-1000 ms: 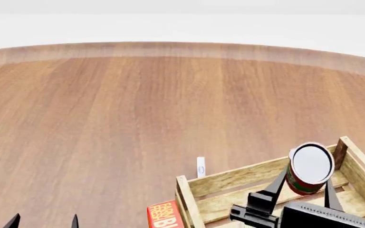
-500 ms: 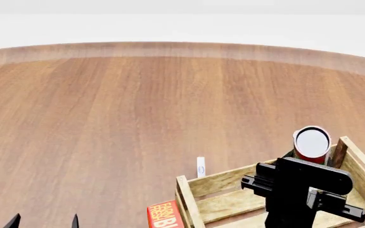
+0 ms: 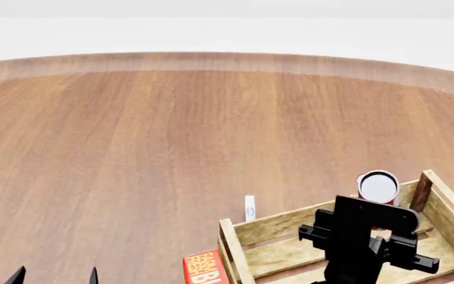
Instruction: Pick up the tomato sauce, and put it in the wooden tray.
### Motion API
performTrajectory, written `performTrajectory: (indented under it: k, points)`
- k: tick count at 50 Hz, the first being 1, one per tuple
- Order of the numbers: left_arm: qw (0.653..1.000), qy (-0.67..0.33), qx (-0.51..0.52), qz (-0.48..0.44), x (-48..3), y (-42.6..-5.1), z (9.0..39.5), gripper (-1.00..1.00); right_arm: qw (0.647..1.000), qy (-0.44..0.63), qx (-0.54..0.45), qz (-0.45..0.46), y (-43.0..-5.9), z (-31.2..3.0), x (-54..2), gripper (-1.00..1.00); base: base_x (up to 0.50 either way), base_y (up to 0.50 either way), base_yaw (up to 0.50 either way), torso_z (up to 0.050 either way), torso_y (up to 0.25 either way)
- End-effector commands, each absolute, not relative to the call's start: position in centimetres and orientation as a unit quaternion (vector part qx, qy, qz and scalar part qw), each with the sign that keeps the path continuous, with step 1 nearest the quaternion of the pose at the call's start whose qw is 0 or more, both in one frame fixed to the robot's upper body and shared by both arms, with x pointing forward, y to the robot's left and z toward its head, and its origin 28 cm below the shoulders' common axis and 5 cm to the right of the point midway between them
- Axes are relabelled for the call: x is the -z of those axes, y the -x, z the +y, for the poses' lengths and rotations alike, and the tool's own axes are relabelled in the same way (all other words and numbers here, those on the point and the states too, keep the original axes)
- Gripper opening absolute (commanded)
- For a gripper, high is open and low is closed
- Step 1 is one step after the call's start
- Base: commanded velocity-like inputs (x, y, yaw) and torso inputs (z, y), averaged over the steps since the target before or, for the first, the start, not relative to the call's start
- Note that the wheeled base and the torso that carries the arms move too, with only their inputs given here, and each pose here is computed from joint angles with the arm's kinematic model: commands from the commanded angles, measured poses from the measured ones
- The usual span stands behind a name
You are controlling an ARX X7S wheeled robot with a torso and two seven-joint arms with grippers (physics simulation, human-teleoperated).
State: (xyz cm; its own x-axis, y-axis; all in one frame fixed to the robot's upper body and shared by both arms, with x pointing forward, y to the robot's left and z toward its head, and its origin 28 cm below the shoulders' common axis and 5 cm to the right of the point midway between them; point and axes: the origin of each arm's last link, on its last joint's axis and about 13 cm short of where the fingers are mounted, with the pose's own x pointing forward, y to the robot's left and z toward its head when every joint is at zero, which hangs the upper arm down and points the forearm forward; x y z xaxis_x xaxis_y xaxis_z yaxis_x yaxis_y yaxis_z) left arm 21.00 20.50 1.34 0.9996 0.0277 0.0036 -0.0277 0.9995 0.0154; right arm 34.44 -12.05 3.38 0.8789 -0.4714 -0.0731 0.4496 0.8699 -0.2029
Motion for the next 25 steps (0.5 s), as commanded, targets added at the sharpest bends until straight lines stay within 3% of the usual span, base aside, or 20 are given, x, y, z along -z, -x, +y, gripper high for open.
performTrajectory:
  k: [1,25]
  points:
    - [1.000,-0.008,-0.014,-0.002,-1.3,-21.0,20.5,1.00,0.964,0.103,0.231,0.080,-34.7,-12.2,-2.2,-1.00,0.00,0.00,0.00,0.000,0.000]
    - [1.000,-0.009,-0.014,-0.002,-1.3,-21.0,20.5,1.00,0.964,0.095,0.222,0.110,-34.2,-12.2,0.0,-1.00,0.00,0.00,0.00,0.000,0.000]
